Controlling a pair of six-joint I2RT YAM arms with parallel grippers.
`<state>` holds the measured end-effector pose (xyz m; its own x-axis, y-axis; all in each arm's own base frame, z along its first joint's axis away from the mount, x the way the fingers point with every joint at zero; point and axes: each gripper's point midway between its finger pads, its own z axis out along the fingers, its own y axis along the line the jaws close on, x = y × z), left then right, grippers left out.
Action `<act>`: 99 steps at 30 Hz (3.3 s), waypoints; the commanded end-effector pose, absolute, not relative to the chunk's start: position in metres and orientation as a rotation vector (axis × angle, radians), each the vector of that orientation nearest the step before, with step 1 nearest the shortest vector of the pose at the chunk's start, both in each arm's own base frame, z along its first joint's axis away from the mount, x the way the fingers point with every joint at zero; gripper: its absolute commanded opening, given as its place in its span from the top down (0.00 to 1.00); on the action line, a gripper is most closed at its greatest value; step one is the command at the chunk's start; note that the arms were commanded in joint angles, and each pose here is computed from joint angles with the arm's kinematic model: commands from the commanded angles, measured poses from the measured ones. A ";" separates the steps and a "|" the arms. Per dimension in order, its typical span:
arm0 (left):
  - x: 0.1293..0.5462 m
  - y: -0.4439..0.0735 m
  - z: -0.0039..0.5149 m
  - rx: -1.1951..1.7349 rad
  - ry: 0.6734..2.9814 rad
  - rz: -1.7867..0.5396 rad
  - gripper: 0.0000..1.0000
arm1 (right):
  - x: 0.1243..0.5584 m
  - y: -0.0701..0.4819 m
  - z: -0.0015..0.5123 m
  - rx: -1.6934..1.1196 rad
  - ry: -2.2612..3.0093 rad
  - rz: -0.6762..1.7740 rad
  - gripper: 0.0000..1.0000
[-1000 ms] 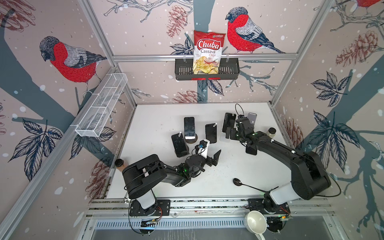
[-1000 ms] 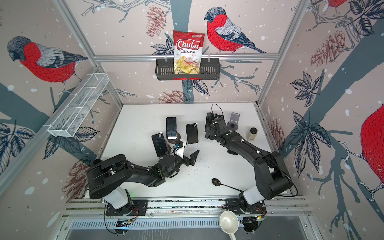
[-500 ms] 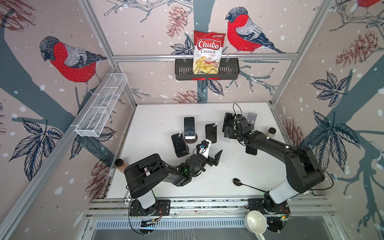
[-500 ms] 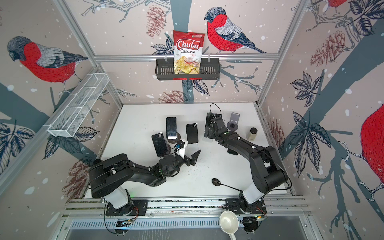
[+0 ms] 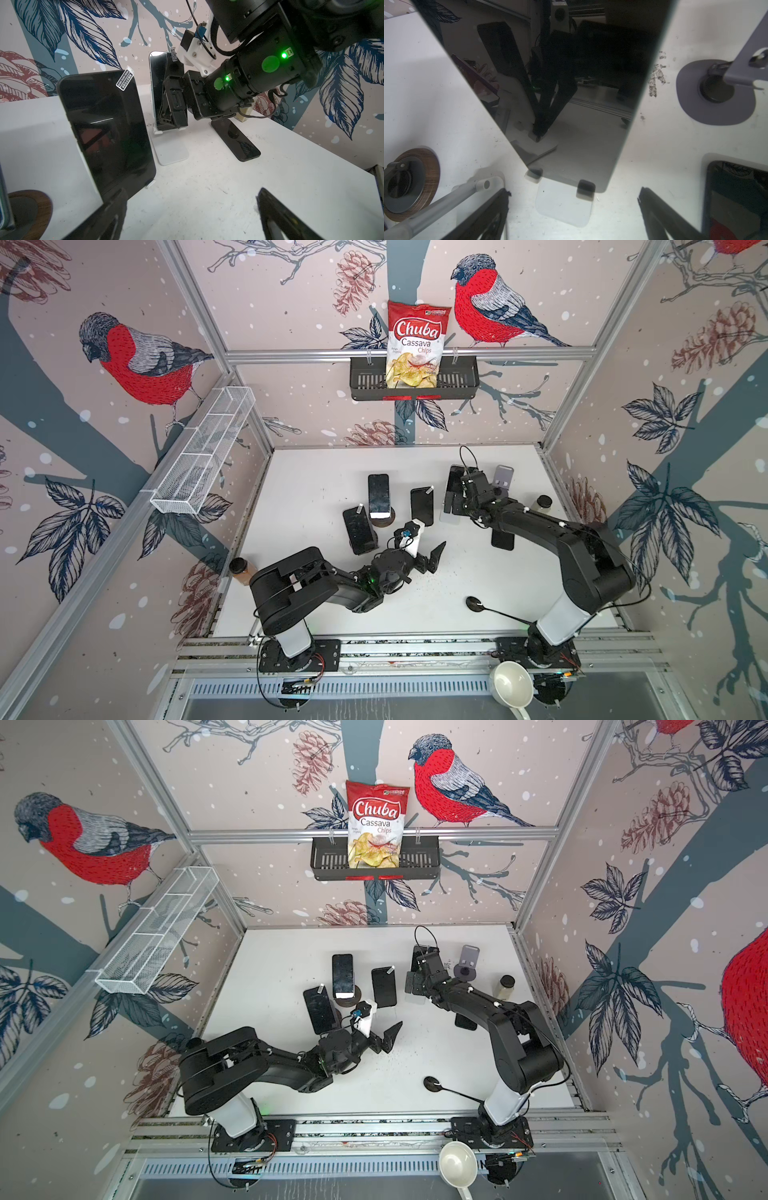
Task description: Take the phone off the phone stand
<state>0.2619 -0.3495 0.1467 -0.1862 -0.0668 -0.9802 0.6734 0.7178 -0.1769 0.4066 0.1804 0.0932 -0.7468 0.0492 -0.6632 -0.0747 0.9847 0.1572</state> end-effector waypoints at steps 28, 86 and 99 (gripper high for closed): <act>0.260 -0.351 0.156 0.476 1.591 -0.764 0.04 | 0.416 0.179 0.068 0.016 2.419 0.087 0.00; 0.255 -0.341 0.153 0.505 1.569 -0.739 0.04 | 0.439 0.180 0.126 0.196 2.169 0.140 0.12; 0.255 -0.339 0.151 0.507 1.573 -0.729 0.04 | 0.440 0.180 0.125 0.199 2.155 0.127 0.24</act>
<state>0.2549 -0.3394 0.1394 -0.1676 -0.0585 -0.9841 0.6881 0.7079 -0.1593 0.4356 0.1816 0.1197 -0.5805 0.1726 -0.7957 0.0746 0.9844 0.1591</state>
